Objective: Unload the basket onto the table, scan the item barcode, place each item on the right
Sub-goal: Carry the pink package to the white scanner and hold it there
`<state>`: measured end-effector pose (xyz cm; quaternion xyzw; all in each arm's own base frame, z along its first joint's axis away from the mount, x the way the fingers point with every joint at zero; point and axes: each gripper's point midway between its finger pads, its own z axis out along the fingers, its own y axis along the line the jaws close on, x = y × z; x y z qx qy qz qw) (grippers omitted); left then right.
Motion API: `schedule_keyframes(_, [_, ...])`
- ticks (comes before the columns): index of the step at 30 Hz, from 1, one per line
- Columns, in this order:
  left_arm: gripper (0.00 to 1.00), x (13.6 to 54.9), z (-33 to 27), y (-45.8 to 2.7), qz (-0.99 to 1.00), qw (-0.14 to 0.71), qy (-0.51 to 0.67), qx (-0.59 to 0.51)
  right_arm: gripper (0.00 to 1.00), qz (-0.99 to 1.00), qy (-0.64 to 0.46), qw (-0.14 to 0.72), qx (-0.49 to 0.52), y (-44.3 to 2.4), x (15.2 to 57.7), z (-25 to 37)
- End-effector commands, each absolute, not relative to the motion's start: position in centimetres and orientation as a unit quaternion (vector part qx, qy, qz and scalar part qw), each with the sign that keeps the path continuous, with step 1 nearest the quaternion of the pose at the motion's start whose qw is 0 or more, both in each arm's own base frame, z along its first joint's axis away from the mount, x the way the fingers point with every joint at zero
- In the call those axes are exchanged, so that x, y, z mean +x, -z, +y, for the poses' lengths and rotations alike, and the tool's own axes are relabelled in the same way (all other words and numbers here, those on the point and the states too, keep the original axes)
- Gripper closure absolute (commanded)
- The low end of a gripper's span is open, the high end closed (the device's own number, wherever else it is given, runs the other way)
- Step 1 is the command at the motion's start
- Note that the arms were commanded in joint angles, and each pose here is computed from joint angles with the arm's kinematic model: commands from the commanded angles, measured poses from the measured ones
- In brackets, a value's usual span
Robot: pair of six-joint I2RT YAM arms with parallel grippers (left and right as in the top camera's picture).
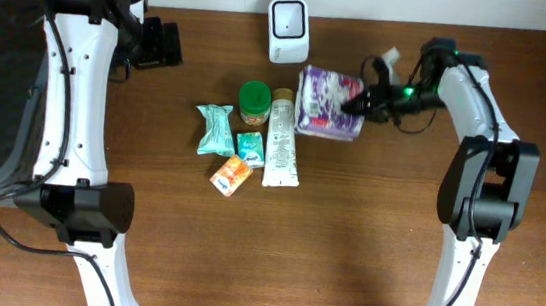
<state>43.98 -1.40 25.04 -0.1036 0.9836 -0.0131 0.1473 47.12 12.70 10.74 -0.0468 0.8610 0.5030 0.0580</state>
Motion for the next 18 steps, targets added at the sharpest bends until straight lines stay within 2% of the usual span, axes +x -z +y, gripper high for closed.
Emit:
schedule_keyframes(1, [0.01,43.8,-1.2,-25.9,0.982,0.159,0.01,-0.099,0.96,0.826,-0.524,0.153,-0.144,-16.5,48.9,13.5])
schedule_keyframes(3, [0.01,43.8,-1.2,-25.9,0.982,0.159,0.01,-0.099,0.96,0.839,-0.481,0.187,-0.172,-18.6,50.0,13.3])
schedule_keyframes(7, [0.01,43.8,-1.2,-25.9,0.982,0.159,0.01,-0.099,0.96,0.924,-0.287,0.217,-0.13,-20.2,52.4,12.2])
schedule_keyframes(9, [0.01,43.8,-1.2,-25.9,0.982,0.159,0.01,-0.099,0.96,0.928,-0.242,0.239,-0.15,-21.7,52.3,13.3])
schedule_keyframes(11, [0.01,43.8,-1.2,-25.9,0.982,0.159,0.01,-0.099,0.96,0.924,-0.23,0.258,-0.163,-23.0,52.3,14.5])
schedule_keyframes(14, [0.01,43.8,-1.2,-25.9,0.982,0.159,0.01,-0.099,0.96,0.921,-0.255,0.27,-0.115,-24.1,53.1,15.1])
schedule_keyframes(18, [0.01,43.8,-1.2,-25.9,0.982,0.159,0.01,-0.099,0.96,0.89,-0.318,0.278,-0.171,-25.6,52.3,17.3])
